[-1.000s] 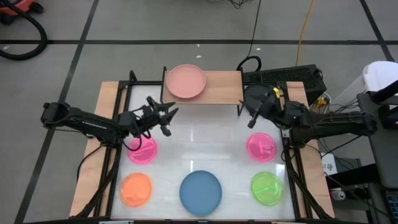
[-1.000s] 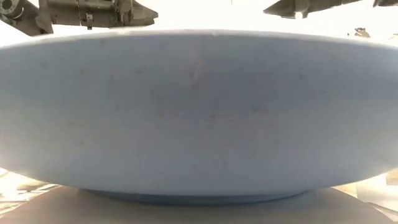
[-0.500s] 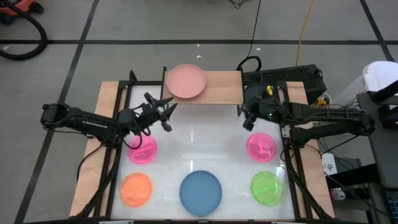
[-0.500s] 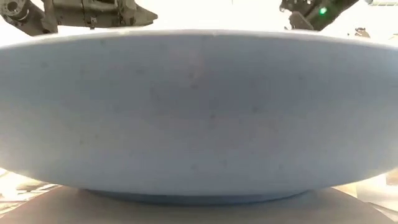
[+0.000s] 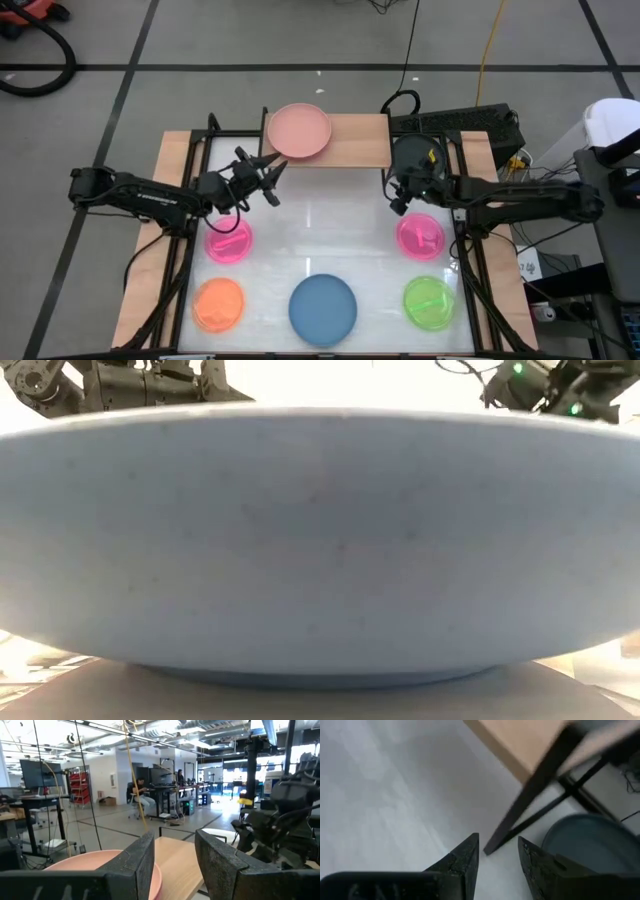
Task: Place and stack plates onto a shelf
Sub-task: Stack the black plate on the brown plate on the shelf
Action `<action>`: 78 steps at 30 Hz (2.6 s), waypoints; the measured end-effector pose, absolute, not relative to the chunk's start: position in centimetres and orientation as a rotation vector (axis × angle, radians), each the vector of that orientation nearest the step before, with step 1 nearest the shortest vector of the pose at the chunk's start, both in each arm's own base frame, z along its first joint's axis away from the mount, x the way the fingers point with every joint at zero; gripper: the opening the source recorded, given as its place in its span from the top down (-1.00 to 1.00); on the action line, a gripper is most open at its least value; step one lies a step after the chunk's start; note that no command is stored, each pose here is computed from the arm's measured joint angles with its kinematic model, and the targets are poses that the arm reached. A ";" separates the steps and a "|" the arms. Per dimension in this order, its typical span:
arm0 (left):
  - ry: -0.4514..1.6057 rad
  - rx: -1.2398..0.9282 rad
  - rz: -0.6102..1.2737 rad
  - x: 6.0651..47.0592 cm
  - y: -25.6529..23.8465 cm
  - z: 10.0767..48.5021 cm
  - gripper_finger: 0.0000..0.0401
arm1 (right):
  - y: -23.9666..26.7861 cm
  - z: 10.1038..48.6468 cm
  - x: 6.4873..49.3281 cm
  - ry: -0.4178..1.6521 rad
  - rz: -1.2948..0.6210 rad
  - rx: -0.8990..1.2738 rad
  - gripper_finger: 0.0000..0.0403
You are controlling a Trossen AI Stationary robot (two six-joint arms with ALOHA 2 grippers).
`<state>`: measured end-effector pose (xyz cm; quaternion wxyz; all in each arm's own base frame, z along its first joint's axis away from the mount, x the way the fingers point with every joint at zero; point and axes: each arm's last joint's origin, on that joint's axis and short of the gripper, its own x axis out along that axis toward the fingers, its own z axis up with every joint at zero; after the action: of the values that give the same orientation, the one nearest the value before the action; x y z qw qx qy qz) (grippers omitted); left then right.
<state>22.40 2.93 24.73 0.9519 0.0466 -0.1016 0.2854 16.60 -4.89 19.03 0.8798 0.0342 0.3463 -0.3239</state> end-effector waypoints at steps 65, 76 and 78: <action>-0.236 0.015 0.560 22.4 2.7 24.8 0.27 | -10.4 31.0 21.6 0.365 -0.844 -0.204 1.00; -0.243 0.123 0.528 21.9 1.7 25.6 0.27 | -10.9 31.7 32.6 0.405 -0.578 -0.434 1.00; -0.252 0.147 0.531 21.6 1.4 26.0 0.27 | -11.2 31.2 34.5 0.432 -0.552 -0.470 1.00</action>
<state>21.62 1.40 26.02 0.9545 0.0724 -0.1240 0.2615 34.54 -11.16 31.16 0.9122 -0.2281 0.2099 -0.2681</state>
